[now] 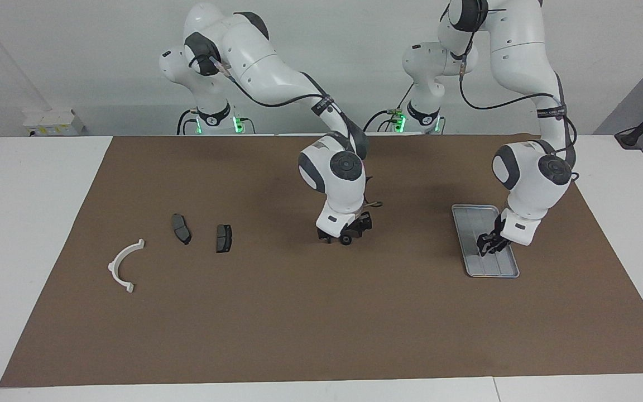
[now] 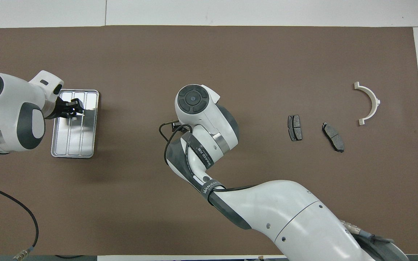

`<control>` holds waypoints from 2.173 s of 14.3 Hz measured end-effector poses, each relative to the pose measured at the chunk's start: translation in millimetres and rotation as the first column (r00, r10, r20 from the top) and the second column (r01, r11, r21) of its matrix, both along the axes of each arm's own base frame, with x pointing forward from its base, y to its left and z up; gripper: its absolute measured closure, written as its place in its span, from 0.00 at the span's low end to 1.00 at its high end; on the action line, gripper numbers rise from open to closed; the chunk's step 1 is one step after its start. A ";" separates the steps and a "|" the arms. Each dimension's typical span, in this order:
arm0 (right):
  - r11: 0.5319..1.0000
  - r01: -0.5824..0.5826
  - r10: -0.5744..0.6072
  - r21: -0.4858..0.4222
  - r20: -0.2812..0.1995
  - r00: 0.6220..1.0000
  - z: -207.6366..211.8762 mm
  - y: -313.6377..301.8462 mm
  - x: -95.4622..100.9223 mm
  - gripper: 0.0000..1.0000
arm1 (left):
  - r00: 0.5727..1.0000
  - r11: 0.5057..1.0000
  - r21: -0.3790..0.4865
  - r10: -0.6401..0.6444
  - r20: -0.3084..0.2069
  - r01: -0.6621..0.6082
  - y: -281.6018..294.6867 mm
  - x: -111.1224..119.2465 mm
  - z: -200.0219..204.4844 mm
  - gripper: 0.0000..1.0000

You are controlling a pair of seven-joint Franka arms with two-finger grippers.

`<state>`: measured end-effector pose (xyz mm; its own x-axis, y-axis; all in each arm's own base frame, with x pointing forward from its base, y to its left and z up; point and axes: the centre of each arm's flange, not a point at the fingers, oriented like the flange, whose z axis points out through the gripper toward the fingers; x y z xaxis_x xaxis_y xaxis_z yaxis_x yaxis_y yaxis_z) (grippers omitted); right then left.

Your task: Place bearing gear from tray to pile

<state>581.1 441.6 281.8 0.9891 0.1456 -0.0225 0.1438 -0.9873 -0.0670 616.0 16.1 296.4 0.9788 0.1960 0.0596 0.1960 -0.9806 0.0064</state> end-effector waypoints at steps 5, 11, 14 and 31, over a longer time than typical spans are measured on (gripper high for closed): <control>1.000 0.010 -0.010 0.002 0.000 1.000 1.6 1.5 -1.3 0.19 | 1.000 1.000 0.000 0.000 0.001 0.000 0.0 0.0 -0.1 0.42; 1.000 0.017 -0.017 0.015 0.017 1.000 4.6 7.7 -3.8 0.30 | 1.000 1.000 0.000 0.000 0.008 0.000 -0.1 -0.5 -0.4 0.42; 1.000 0.018 -0.019 0.017 0.021 1.000 5.5 6.8 -3.8 0.39 | 1.000 1.000 0.000 0.001 0.009 -0.001 0.6 -0.6 -0.7 0.39; 0.999 0.035 -0.037 0.030 0.039 0.999 4.4 -3.7 1.1 0.60 | 1.000 1.000 0.000 0.002 0.012 -0.002 0.6 -0.7 0.6 0.49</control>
<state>582.2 438.0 286.3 0.9937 0.1099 0.0209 0.1113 -0.9896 -0.0908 615.3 16.7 297.0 0.9776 0.1977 0.0719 0.1976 -0.9802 0.0084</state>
